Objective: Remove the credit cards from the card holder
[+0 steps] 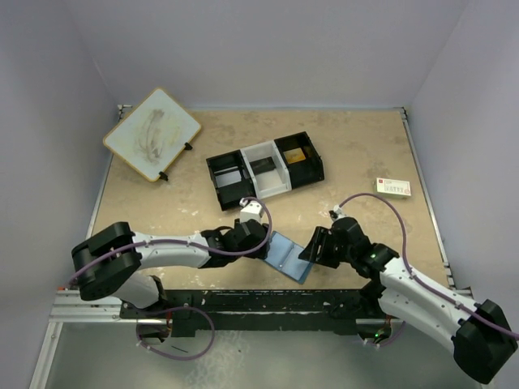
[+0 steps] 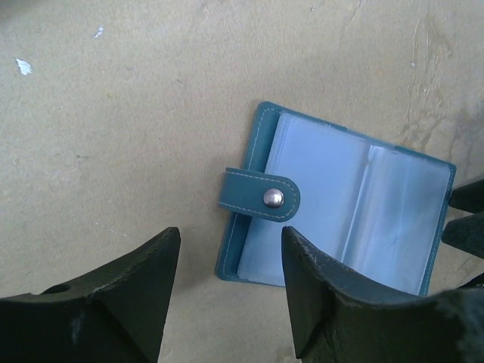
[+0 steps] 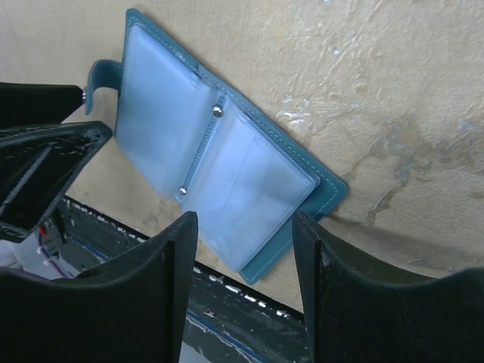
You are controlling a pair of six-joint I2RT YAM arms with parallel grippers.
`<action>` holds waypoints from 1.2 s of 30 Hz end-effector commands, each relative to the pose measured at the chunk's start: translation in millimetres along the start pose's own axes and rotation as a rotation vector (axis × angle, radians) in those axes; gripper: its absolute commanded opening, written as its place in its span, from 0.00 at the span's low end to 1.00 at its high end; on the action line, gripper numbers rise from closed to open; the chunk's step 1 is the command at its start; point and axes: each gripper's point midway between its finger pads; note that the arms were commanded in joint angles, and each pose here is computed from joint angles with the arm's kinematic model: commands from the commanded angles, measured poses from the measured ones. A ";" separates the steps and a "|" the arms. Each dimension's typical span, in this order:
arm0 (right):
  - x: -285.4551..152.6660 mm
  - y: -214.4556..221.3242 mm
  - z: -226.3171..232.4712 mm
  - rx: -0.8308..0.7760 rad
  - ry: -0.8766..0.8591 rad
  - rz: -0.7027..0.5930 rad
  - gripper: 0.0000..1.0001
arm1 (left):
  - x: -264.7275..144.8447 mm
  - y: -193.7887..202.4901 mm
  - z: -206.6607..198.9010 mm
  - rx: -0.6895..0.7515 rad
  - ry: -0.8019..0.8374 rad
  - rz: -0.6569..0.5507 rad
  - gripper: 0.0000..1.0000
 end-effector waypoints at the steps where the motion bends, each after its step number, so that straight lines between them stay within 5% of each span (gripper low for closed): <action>1: 1.6 1.5 15.5 0.014 -0.070 0.021 0.54 | 2.1 -15.5 -17.4 -0.013 0.026 -0.061 0.52; 7: 8.7 -2.3 24.9 0.037 -0.100 0.016 0.46 | 3.0 -7.4 -17.2 -0.003 0.005 -0.054 0.37; 14: -1.9 -14.9 7.6 0.036 0.026 -0.050 0.51 | 2.8 -1.3 -16.6 -0.024 -0.006 -0.050 0.24; 29: 11.2 4.9 1.5 0.073 -0.006 0.027 0.53 | 0.3 -5.3 -25.1 -0.045 0.006 -0.072 0.26; 36: 7.1 -5.9 20.4 0.059 -0.070 -0.006 0.45 | 3.7 1.3 -27.3 -0.018 0.010 -0.045 0.30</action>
Point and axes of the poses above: each gripper's point midway between its finger pads, its own x axis out along the fingers, its own z axis along the line the jaws close on, y = z × x, and after that the axes turned 7 degrees about x, right-handed
